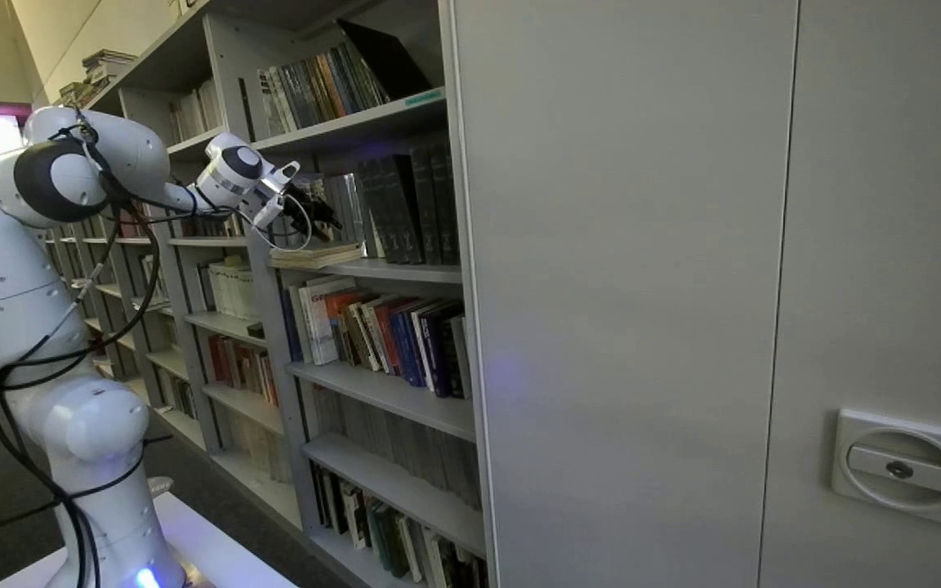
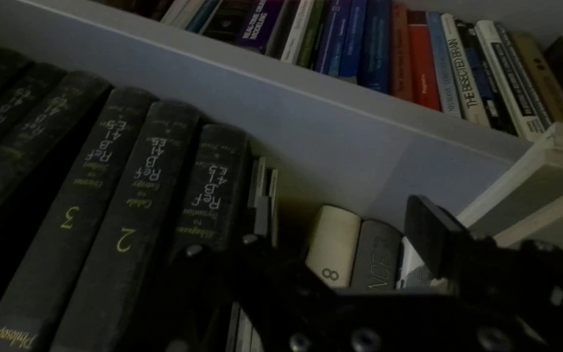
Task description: Take the book that lies on top of the standing books and put it on the pile, and pull out another book and put it on the pile
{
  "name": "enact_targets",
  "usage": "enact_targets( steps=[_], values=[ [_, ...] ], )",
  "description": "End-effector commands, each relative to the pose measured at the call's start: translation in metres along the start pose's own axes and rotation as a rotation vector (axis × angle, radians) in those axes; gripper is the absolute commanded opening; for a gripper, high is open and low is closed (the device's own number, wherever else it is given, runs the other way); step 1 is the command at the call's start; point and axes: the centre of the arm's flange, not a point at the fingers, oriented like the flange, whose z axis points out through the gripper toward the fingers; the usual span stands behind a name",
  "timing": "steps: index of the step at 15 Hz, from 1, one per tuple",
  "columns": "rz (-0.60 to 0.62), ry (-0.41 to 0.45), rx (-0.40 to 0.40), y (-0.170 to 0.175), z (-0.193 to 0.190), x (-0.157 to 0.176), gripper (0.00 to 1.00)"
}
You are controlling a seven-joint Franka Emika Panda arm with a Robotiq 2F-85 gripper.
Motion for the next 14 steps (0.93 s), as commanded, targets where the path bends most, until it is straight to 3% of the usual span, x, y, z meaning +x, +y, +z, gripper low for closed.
enact_targets(
  steps=[1,2,3,5,6,7,9,14],
  values=[
    [0.064,-0.052,0.050,0.022,0.001,0.016,0.43],
    [0.105,-0.010,0.040,0.029,-0.001,0.014,0.53],
    [0.135,0.031,0.021,0.035,-0.003,0.013,0.79],
    [0.199,0.114,0.028,0.046,-0.008,0.010,0.81],
    [0.232,0.134,0.043,0.050,-0.010,0.011,0.86],
    [0.183,0.073,0.047,0.037,-0.004,0.018,0.70],
    [0.212,0.097,0.053,0.043,-0.008,0.020,0.85],
    [0.221,0.099,0.054,0.044,-0.009,0.020,0.86]
  ],
)
